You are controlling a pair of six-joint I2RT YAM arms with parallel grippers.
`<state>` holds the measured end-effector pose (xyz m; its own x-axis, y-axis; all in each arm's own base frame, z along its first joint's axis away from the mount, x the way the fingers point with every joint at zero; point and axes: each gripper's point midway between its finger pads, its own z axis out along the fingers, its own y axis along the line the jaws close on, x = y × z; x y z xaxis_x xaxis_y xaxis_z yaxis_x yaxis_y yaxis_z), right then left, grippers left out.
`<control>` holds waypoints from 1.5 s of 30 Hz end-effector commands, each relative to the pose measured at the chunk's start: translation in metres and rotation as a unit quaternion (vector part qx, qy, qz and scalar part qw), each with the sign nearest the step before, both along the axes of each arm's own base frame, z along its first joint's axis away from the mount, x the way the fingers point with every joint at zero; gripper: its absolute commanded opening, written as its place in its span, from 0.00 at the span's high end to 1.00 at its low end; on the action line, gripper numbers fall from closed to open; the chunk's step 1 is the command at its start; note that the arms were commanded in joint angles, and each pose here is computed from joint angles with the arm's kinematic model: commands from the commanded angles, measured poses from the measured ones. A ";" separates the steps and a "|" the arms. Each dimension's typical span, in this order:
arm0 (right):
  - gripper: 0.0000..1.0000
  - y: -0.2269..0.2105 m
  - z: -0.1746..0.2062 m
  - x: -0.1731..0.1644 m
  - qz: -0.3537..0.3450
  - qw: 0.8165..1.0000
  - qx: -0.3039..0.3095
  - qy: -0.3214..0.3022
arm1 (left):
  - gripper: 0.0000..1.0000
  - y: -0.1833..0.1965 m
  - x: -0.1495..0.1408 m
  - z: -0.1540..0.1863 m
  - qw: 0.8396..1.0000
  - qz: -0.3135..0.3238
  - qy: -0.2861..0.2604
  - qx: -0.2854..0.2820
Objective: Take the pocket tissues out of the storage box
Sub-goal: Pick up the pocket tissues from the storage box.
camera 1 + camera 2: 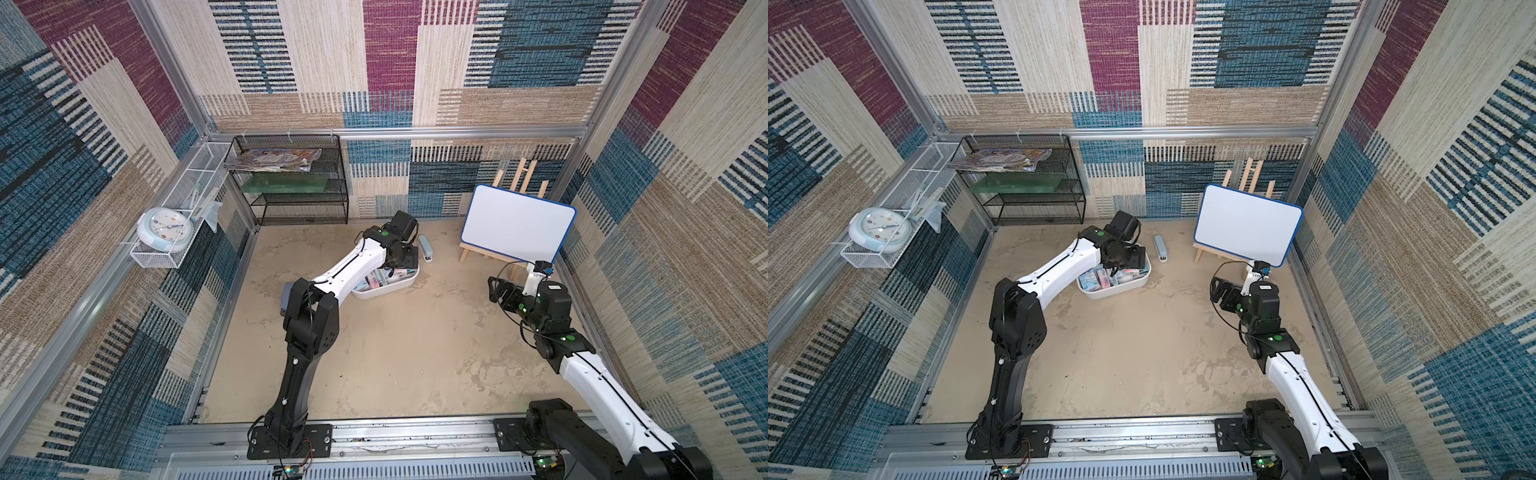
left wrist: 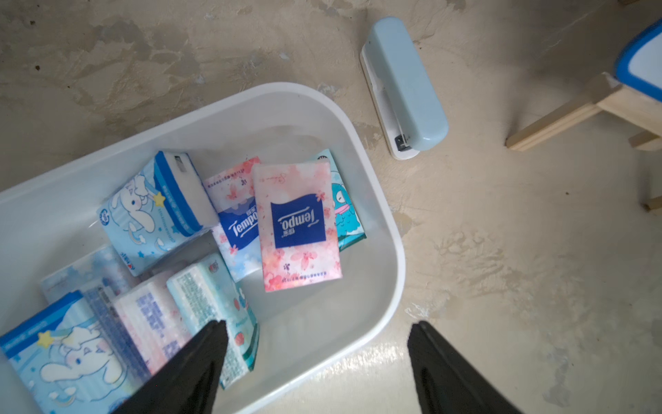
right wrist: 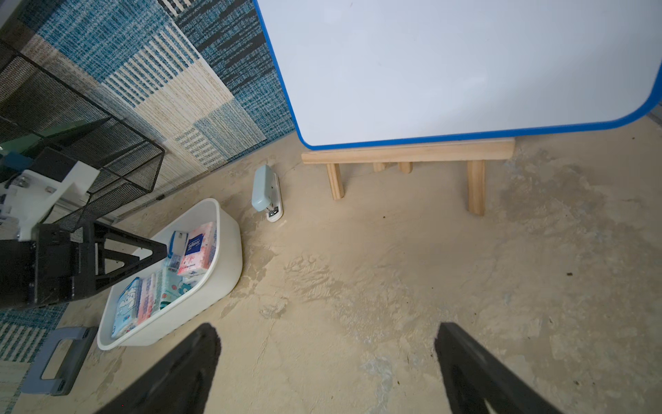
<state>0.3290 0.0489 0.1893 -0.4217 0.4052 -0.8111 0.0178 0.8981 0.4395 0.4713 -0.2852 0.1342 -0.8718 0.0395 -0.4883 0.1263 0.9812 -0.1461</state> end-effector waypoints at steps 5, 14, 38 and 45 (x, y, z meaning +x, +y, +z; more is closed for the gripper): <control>0.01 -0.001 -0.001 0.005 -0.007 1.000 0.001 0.002 | 0.23 0.001 0.017 -0.024 0.999 -0.008 0.004 0.047; 0.01 0.000 -0.001 0.010 -0.006 1.000 0.002 0.004 | 0.24 0.002 0.030 -0.051 0.996 -0.013 0.004 0.084; 0.01 -0.004 -0.002 0.012 -0.021 1.000 0.009 0.002 | 0.58 0.002 0.016 -0.024 0.997 -0.034 0.002 0.065; 0.01 -0.005 0.000 0.013 -0.020 1.000 -0.004 -0.001 | 0.64 0.023 -0.014 0.024 0.998 -0.020 -0.018 0.051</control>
